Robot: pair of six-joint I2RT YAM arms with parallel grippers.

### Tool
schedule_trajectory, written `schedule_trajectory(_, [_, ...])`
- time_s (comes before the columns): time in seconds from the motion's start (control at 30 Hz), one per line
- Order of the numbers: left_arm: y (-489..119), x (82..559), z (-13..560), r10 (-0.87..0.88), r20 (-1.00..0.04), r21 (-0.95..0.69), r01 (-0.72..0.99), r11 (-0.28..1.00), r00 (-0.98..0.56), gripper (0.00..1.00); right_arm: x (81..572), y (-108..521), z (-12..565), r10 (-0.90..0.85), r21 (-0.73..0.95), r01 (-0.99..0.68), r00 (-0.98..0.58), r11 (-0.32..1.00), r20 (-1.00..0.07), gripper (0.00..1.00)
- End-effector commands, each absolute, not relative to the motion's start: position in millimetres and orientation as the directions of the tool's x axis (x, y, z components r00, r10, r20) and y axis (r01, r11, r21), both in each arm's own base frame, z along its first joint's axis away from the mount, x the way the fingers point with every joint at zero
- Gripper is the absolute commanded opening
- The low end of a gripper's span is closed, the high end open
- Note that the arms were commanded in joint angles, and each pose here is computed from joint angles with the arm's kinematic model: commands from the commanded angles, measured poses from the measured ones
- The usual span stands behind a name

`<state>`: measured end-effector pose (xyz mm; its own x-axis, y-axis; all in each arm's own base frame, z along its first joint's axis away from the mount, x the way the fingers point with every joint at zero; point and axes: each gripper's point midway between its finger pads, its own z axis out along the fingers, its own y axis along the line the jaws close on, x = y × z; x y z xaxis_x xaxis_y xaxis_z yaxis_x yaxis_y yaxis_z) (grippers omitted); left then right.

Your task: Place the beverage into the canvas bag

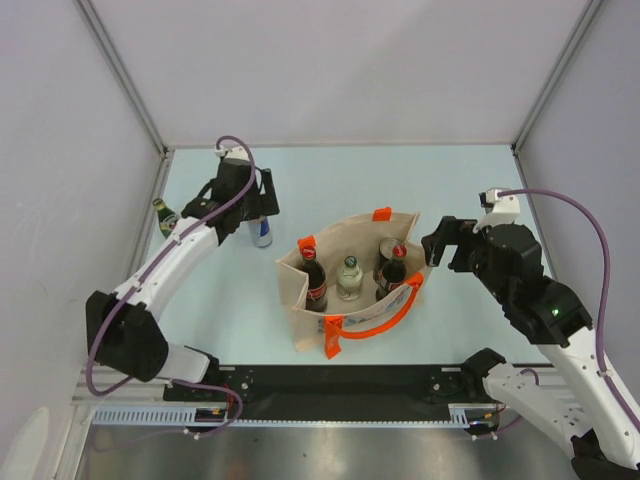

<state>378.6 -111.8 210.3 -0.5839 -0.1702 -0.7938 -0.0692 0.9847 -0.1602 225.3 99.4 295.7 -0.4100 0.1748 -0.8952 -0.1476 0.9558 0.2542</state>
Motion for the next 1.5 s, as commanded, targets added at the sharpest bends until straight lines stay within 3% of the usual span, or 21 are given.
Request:
schedule_trajectory(0.0, [-114,388,195,-0.255,-0.753,-0.228,-0.123,0.966,-0.607,0.9,230,100,317,0.186,0.257,-0.165,-0.356,0.952,-0.916,1.0])
schedule_trajectory(0.23, [-116,401,169,-0.329,-0.699,-0.281,-0.18,0.943,-0.635,0.86,232,102,314,0.18,0.254,-0.171,-0.358,0.952,-0.916,1.0])
schedule_trajectory(1.03, [-92,404,122,-0.288,-0.681,-0.127,-0.278,0.952,-0.673,0.76,237,108,300,0.11,0.194,-0.23,-0.335,0.954,-0.936,1.0])
schedule_trajectory(1.13, [-93,405,122,-0.28,-0.682,-0.126,-0.269,0.955,-0.675,0.69,237,108,300,0.11,0.195,-0.232,-0.334,0.953,-0.936,1.0])
schedule_trajectory(1.4, [-96,395,137,-0.28,-0.691,-0.16,-0.237,0.958,-0.667,0.4,239,108,297,0.102,0.187,-0.229,-0.339,0.955,-0.935,1.0])
schedule_trajectory(1.47, [-96,390,142,-0.275,-0.695,-0.168,-0.222,0.96,-0.664,0.25,238,108,292,0.099,0.187,-0.227,-0.349,0.956,-0.932,1.0])
